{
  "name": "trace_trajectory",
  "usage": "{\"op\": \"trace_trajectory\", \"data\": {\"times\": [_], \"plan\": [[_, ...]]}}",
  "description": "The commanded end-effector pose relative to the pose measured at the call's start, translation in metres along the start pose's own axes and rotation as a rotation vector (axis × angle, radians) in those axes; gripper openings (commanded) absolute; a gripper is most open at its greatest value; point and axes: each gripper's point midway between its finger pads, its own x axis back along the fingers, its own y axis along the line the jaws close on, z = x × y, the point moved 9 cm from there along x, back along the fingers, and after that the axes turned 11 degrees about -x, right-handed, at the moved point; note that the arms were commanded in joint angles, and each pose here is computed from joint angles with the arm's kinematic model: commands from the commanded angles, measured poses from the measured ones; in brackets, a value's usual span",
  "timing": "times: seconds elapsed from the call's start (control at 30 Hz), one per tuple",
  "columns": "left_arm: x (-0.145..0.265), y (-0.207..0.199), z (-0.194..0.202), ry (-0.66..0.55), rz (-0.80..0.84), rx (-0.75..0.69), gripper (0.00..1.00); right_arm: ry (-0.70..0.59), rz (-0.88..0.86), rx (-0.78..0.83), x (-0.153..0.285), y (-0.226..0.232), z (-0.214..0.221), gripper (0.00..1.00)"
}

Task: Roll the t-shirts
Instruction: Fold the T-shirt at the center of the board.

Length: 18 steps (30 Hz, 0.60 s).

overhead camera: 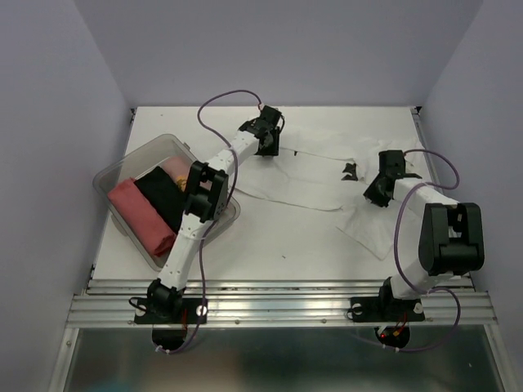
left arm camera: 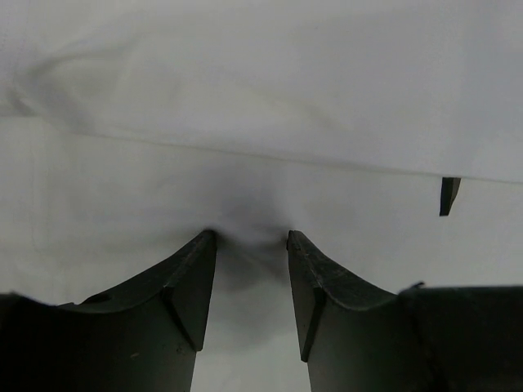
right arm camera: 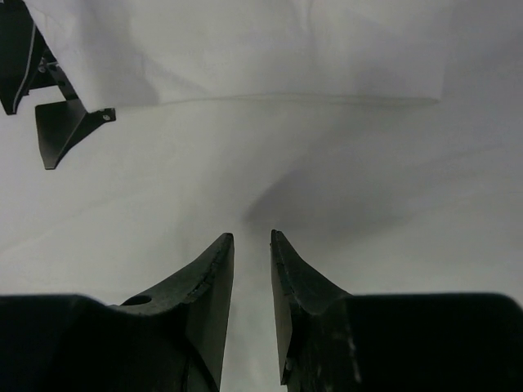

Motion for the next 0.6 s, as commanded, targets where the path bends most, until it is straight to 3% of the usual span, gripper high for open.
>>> {"op": "trace_trajectory", "data": {"times": [0.0,0.33,0.57], "plan": [[-0.015,0.001,-0.002,0.011,0.009,0.001,0.52,-0.031,0.008,-0.009,-0.002,0.007,-0.011,0.31],[-0.041,0.008,-0.031,-0.138,0.137,0.061,0.53,-0.026,-0.014,-0.015,-0.001,0.014,-0.015,0.31],[0.0,0.035,-0.074,-0.278,0.05,0.042,0.54,-0.007,-0.066,-0.035,0.009,0.017,-0.017,0.33]]}}
